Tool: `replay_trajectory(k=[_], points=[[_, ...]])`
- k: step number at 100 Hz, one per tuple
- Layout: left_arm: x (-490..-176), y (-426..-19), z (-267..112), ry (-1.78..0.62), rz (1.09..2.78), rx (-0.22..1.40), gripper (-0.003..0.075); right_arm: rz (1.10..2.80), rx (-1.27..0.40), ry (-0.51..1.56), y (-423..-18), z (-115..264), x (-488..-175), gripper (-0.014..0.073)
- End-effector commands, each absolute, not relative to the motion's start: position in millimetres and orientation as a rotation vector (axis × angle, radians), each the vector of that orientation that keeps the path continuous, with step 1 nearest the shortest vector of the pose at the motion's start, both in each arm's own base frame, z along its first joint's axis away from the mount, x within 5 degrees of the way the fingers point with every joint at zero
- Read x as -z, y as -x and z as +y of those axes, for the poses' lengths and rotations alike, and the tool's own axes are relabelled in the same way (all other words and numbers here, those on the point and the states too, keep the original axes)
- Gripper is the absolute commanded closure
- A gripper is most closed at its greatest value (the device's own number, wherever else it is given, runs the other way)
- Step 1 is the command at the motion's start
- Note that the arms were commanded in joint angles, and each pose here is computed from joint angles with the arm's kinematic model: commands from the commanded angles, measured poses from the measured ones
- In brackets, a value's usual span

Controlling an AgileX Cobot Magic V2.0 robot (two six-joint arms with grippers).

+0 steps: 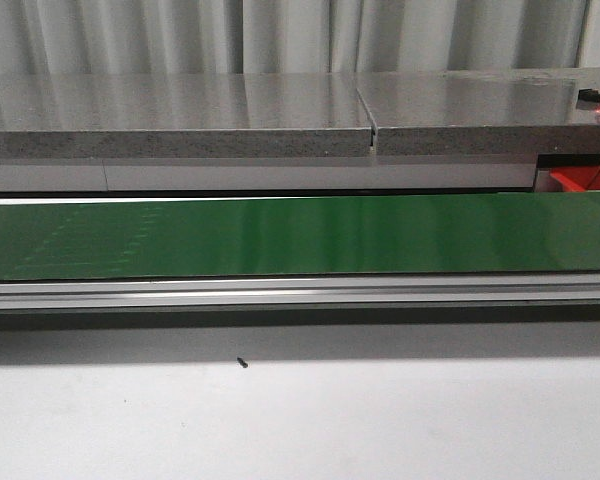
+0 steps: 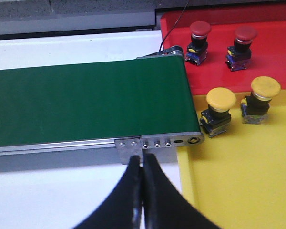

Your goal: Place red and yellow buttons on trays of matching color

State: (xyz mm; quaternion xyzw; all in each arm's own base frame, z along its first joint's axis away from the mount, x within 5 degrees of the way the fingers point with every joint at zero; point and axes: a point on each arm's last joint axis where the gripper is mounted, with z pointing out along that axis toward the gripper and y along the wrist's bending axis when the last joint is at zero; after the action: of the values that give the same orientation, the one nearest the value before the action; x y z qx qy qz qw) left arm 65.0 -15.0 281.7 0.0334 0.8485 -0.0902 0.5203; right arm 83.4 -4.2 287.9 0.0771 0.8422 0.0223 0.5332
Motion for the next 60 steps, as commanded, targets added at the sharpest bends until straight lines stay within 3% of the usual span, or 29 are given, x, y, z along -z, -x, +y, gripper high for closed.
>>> replay_trajectory(k=[1,44,51,60], points=[[-295,-73,-16,-0.075,1.955,0.22,0.0741,1.922,-0.035,-0.163,-86,-5,-301,0.0687],[-322,-121,1,0.132,2.026,0.101,0.0717,1.922,-0.035,-0.163,-86,-5,-301,0.0687],[-327,-129,7,0.182,2.029,0.07,0.0643,1.922,-0.035,-0.163,-86,-5,-301,0.0687],[-331,-140,15,0.237,2.043,0.039,0.0462,1.922,-0.035,-0.163,-86,-5,-301,0.0687]])
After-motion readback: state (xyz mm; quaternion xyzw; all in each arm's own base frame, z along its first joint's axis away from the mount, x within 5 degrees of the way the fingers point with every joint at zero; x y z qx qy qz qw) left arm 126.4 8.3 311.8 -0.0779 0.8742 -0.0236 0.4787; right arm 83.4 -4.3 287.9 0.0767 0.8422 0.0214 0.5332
